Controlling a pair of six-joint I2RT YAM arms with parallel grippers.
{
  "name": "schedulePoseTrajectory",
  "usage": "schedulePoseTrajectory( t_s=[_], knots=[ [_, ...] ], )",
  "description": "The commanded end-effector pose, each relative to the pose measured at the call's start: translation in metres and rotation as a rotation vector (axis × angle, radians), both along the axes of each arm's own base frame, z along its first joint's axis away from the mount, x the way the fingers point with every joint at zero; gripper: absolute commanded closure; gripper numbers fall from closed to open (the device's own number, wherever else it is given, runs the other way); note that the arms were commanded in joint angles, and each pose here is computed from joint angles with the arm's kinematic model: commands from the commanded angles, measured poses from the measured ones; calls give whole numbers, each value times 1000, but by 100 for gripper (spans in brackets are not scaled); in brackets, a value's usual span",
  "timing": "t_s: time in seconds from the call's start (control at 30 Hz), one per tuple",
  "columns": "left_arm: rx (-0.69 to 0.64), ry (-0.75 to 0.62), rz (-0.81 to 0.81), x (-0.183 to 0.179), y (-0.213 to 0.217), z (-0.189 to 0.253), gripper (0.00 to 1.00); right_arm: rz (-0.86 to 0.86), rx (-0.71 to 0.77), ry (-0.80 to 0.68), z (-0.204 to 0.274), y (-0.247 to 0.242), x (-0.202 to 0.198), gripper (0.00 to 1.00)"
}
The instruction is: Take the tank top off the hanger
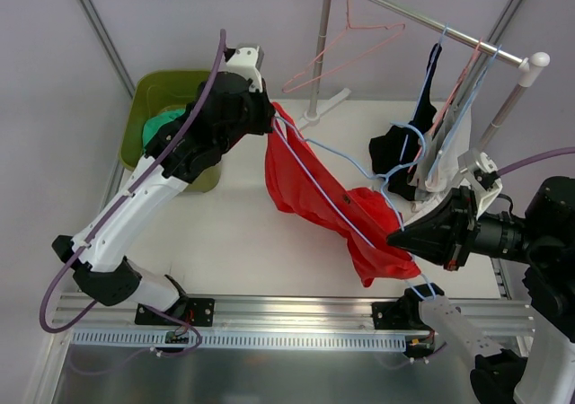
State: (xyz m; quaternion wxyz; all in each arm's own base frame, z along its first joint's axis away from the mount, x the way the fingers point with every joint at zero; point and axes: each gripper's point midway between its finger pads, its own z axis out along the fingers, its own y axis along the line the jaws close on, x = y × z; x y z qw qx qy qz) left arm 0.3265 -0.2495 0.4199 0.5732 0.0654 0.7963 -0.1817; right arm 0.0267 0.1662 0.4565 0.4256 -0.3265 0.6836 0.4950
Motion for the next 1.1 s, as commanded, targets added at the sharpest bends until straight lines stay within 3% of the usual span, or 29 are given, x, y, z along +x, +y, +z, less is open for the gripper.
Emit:
schedulePoseTrajectory(
  t_s=[0.0, 0.03, 0.1, 0.13, 0.17, 0.2, 0.23, 0.33, 0.37, 0.47, 0.6, 0.67, 0.7, 0.73, 0.8, 0.87, 0.9, 0.93, 1.0, 1.07],
  knots=[
    [-126, 55, -182, -37, -17, 8, 100, -81, 0, -97, 8, -5, 12, 100],
    [-148, 80, -251, -52, -22, 4, 100, -166, 3, -59, 4, -8, 28, 100],
    [-226, 125, -434, -86, -40, 4, 100, -345, 65, -146, 21, -18, 61, 100],
    [-241, 144, -489, -106, -37, -8, 100, -411, 100, -83, 13, -18, 79, 100],
    [-265, 140, -557, -123, -40, -9, 100, -447, 203, -216, 42, -22, 82, 100],
    [-316, 103, -621, -135, -44, -1, 100, -525, 266, -258, 53, -30, 95, 100],
    [-330, 134, -742, -164, -44, -16, 100, -552, 371, -326, 68, -31, 109, 100],
    [-336, 213, -992, -215, -47, -39, 100, -634, 567, -480, 102, -47, 120, 100],
    [-337, 244, -1041, -225, -47, -46, 100, -641, 663, -592, 125, -53, 118, 100],
    [-328, 360, -1078, -239, -43, -80, 100, -670, 706, -745, 154, -59, 126, 100],
    [-284, 458, -895, -225, -33, -138, 100, -771, 627, -946, 173, -71, 136, 100],
    [-254, 484, -767, -213, -23, -157, 100, -806, 518, -899, 161, -70, 155, 100],
    [-226, 478, -628, -195, -14, -169, 100, -786, 507, -887, 166, -68, 149, 100],
    [-209, 481, -542, -186, -5, -174, 100, -790, 455, -778, 148, -64, 160, 100],
    [-131, 492, -279, -164, 29, -191, 100, -780, 399, -696, 136, -61, 163, 100],
    [-104, 445, -124, -152, 57, -182, 100, -837, 349, -607, 118, -70, 165, 100],
    [-73, 494, 11, -155, 82, -192, 100, -849, 345, -597, 112, -71, 165, 100],
    [-61, 407, 175, -142, 113, -177, 100, -869, 330, -575, 98, -73, 170, 100],
    [-71, 384, 358, -146, 152, -168, 100, -919, 358, -514, 91, -81, 170, 100],
    [-77, 291, 422, -145, 175, -150, 100, -865, 331, -369, 79, -68, 173, 100]
  ],
)
